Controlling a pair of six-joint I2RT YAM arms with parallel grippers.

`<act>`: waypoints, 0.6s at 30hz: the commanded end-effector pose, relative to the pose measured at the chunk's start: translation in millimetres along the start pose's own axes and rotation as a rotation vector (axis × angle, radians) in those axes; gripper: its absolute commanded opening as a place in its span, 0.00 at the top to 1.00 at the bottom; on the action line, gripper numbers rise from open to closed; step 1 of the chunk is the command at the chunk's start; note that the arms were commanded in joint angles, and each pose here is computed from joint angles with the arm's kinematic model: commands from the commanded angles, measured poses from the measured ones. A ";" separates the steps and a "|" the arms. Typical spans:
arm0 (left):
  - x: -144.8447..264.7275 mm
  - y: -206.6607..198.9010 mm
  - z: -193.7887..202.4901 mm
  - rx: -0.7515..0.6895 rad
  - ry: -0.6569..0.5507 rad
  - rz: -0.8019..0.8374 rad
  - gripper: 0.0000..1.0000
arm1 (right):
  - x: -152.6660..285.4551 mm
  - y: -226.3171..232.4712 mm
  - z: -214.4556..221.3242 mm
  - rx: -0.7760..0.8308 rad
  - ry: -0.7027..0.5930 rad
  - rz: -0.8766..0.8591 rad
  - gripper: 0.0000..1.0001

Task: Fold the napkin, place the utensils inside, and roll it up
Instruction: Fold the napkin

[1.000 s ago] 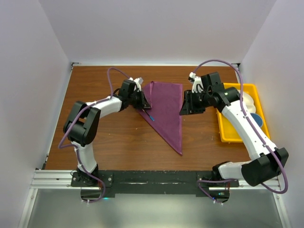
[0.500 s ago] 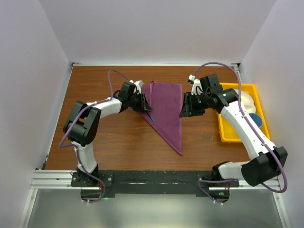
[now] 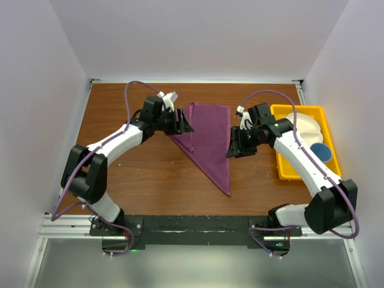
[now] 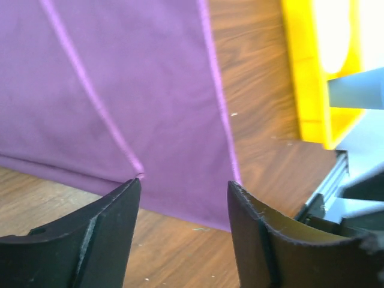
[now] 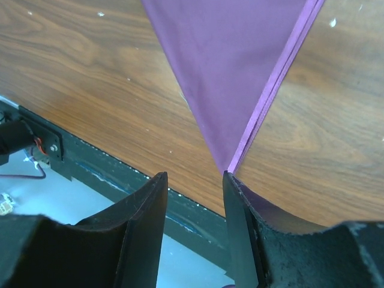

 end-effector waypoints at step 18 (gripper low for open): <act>-33.7 -102.1 192.1 -0.924 0.109 0.206 0.49 | 18.8 -92.6 48.7 -0.326 0.035 0.394 0.43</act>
Point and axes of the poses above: each gripper's point midway between its finger pads, its own x axis back along the fingers, its own y axis along the line the jaws close on, z = x × y, the point moved 1 cm from there along x, back along the fingers, and after that the axes turned 11 degrees about x, right-handed, at the moved point
